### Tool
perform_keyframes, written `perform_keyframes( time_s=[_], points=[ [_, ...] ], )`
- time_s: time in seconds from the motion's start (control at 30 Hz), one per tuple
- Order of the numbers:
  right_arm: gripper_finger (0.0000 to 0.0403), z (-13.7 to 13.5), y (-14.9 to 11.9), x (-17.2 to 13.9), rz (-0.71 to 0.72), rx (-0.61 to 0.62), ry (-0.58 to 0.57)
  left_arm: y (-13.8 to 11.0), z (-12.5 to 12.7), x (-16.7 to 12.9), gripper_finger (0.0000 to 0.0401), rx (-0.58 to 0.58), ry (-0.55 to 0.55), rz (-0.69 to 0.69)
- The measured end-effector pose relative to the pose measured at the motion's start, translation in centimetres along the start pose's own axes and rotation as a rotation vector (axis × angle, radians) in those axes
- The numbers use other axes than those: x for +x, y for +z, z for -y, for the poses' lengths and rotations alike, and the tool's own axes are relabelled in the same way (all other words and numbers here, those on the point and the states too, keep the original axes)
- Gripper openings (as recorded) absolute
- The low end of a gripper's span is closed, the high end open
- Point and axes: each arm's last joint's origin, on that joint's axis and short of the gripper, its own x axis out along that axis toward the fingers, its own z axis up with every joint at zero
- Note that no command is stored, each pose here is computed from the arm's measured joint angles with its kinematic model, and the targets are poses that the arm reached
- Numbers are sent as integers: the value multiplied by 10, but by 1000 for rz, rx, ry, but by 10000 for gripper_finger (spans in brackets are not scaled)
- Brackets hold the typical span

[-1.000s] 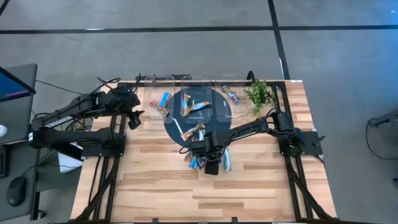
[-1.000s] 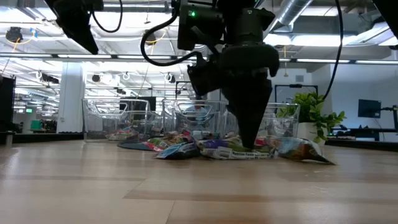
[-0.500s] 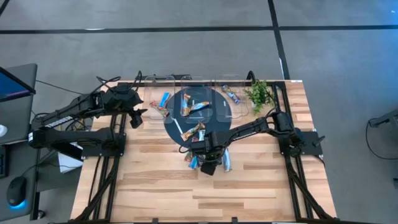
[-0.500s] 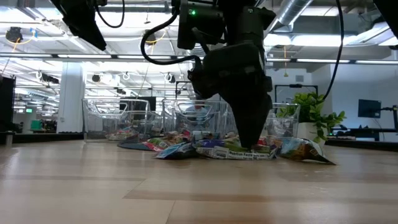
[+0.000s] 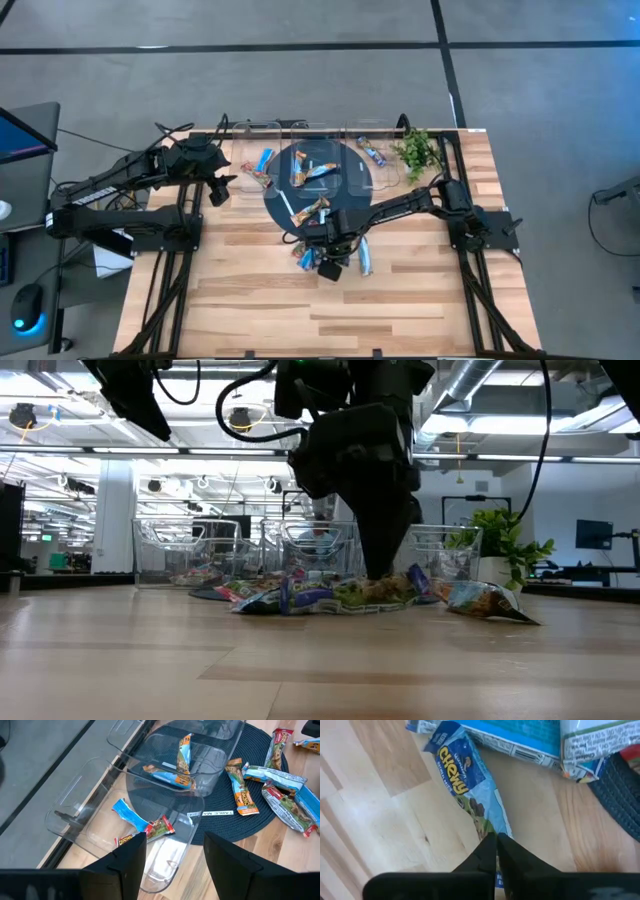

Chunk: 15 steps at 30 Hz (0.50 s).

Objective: Pick and place Granola Bars by type
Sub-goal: Put the blue granola bar into the right transparent bin

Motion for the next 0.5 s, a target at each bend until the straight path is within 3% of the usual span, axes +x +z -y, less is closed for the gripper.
perform_keyframes(
  time_s=[0.13, 0.27, 0.37, 0.5],
  points=[
    [7, -1, 2, -3, 32, -17, -25, 0, 0, 0, 192, 1, 0, 0],
    [31, -3, 6, -3, 73, -154, -11, 0, 0, 0, 192, 2, 0, 1],
    [63, -4, 11, -1, 114, -215, 6, 0, 0, 0, 192, 8, 0, 3],
    [124, 2, 14, 0, 112, -203, 20, 0, 0, 0, 192, 8, -1, 3]
  ],
)
